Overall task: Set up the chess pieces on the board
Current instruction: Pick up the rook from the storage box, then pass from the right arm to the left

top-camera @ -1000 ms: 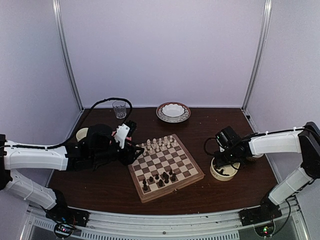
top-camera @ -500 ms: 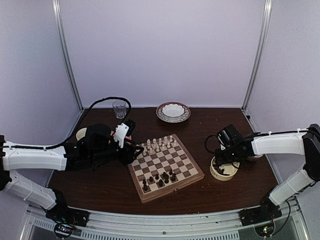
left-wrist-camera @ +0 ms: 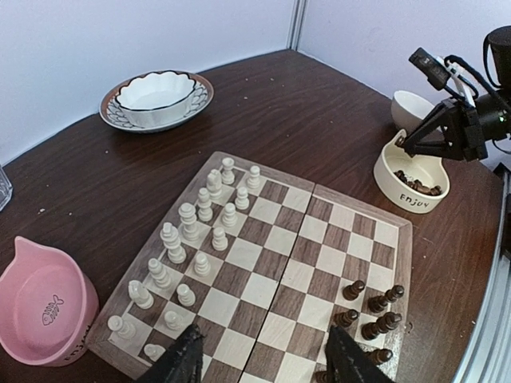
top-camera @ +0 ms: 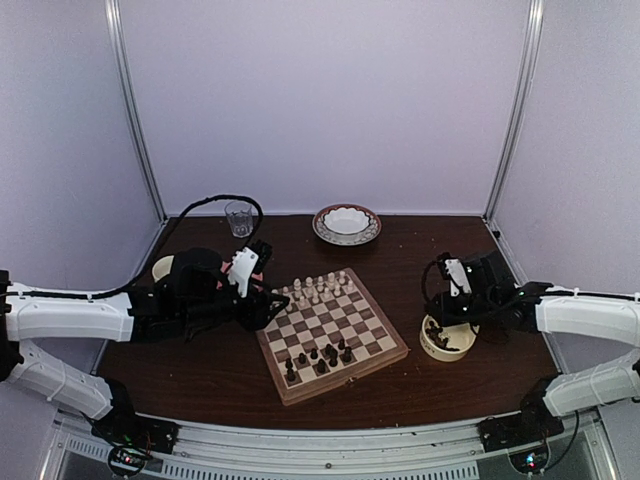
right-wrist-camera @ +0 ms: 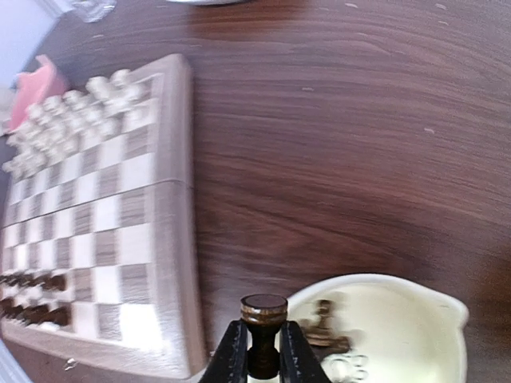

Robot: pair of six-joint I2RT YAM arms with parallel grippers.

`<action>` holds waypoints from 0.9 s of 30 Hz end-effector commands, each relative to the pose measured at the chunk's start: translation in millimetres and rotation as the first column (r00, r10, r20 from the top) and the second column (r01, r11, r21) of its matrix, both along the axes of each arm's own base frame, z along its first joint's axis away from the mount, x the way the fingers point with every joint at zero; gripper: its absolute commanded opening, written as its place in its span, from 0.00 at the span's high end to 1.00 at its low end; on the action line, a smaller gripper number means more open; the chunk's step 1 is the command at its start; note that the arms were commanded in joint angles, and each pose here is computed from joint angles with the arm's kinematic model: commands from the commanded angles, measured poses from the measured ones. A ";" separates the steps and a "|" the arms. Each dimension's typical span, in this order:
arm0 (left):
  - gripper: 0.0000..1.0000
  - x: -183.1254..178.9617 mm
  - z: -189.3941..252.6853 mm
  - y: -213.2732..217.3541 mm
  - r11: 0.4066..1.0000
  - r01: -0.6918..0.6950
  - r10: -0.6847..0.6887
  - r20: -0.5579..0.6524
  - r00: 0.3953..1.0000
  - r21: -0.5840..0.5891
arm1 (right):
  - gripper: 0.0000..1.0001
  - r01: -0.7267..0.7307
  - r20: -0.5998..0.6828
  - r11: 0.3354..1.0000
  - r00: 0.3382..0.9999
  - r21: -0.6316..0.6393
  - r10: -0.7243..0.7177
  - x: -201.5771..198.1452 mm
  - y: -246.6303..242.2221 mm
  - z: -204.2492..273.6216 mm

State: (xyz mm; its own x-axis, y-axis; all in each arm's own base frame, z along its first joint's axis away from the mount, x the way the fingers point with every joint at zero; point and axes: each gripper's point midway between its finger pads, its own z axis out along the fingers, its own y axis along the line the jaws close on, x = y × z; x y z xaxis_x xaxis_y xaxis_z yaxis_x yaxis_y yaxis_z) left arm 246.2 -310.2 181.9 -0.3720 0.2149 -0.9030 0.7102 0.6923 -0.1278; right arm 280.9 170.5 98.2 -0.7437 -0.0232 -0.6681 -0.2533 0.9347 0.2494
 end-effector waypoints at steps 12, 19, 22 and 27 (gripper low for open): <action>0.42 -26.9 23.7 -25.9 0.972 0.196 -0.194 0.028 0.981 -0.132 | 0.88 -0.571 0.367 0.773 0.807 0.278 0.464 -61.3 97.1 88.2; 0.34 -51.1 35.8 -42.6 0.916 0.348 -0.347 0.041 0.937 -0.199 | 0.87 -0.557 0.369 0.797 0.809 0.235 0.457 -61.4 95.9 87.2; 0.32 -54.5 34.1 -46.3 0.908 0.370 -0.371 0.035 0.928 -0.194 | 0.89 -0.578 0.337 0.776 0.804 0.252 0.490 -61.2 105.0 82.9; 0.03 -52.1 30.8 -47.4 0.913 0.363 -0.364 0.027 0.931 -0.186 | 0.90 -0.558 0.276 0.791 0.824 0.250 0.494 -53.8 110.1 69.4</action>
State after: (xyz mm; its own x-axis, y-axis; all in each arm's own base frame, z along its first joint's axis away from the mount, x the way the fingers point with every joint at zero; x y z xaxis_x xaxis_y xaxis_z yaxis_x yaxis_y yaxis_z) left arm 196.7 -349.6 201.8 -0.3337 0.1940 -0.9225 0.8891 0.3900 -0.2396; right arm 221.7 273.6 160.2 -0.5424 -0.1400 -0.8284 -0.7478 0.5299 0.4001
